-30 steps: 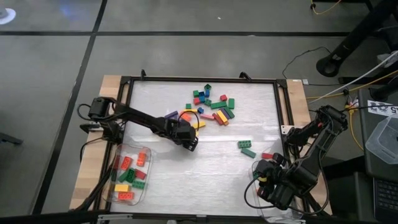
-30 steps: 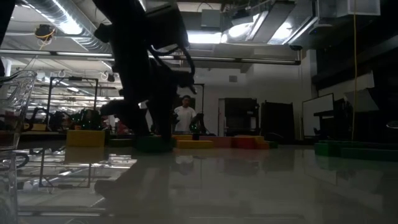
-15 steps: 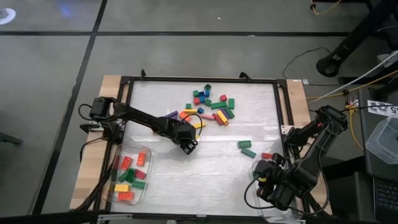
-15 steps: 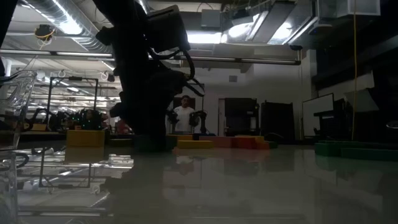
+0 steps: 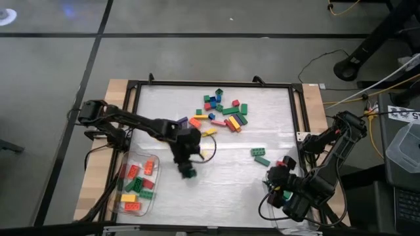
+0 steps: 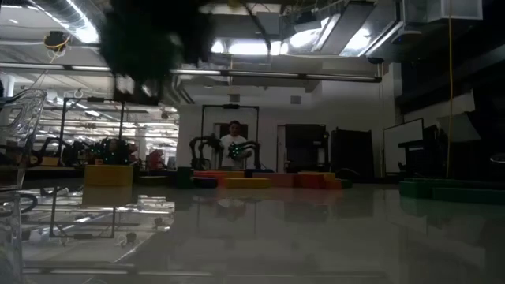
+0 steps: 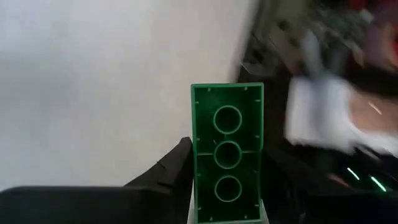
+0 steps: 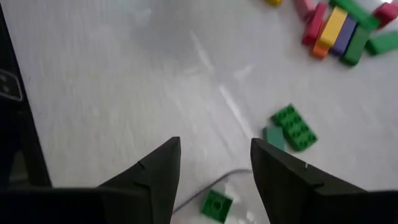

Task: Sort blocks by size
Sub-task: Put the large green game piece into the left transparent bin

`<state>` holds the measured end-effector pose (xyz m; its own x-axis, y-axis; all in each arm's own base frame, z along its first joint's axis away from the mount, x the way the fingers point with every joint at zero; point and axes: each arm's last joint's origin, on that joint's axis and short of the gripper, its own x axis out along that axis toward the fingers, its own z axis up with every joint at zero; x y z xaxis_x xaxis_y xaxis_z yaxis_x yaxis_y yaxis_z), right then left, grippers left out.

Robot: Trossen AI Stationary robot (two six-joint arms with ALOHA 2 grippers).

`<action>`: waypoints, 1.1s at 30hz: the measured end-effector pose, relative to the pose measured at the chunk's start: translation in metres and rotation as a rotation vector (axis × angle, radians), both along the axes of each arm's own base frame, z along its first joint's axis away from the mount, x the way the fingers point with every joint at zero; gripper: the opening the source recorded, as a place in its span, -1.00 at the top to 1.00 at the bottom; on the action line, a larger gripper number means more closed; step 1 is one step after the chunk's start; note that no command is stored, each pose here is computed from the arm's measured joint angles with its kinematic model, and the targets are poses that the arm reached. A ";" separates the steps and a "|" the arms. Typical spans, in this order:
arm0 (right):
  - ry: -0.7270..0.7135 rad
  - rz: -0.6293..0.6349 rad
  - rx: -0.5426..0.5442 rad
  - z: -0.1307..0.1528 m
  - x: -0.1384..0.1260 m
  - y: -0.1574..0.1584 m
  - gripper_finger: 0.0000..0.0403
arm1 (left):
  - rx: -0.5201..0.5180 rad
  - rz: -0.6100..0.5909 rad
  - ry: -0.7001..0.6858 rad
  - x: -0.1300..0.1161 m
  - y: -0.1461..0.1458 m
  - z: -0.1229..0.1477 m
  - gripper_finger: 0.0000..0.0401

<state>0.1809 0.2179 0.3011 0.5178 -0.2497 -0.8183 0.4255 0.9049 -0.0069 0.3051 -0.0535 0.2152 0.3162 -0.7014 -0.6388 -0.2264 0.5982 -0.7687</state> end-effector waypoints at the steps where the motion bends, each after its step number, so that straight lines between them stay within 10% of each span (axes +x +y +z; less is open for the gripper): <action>1: -0.012 0.002 -0.012 0.000 0.000 0.000 0.03 | -0.040 -0.025 0.017 -0.004 -0.007 0.004 0.34; 9: -0.057 0.011 -0.066 0.001 0.001 -0.001 0.03 | -0.184 -0.081 0.372 -0.049 -0.053 0.027 0.34; 17: -0.069 0.033 -0.098 0.002 0.002 -0.002 0.03 | 0.068 -0.045 0.746 -0.102 -0.067 0.026 0.32; 23: -0.074 0.032 -0.101 0.002 0.002 -0.002 0.03 | 0.365 0.054 0.753 -0.114 -0.065 0.021 0.28; 33: -0.087 0.031 -0.084 0.002 0.003 0.000 0.03 | 0.381 0.004 0.709 -0.114 -0.065 0.020 -0.03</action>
<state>0.1840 0.2177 0.3033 0.5947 -0.2983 -0.7466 0.4000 0.9153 -0.0471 0.1909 -0.1188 0.2357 -0.2524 -0.3947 -0.8834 -0.5866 0.7885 -0.1847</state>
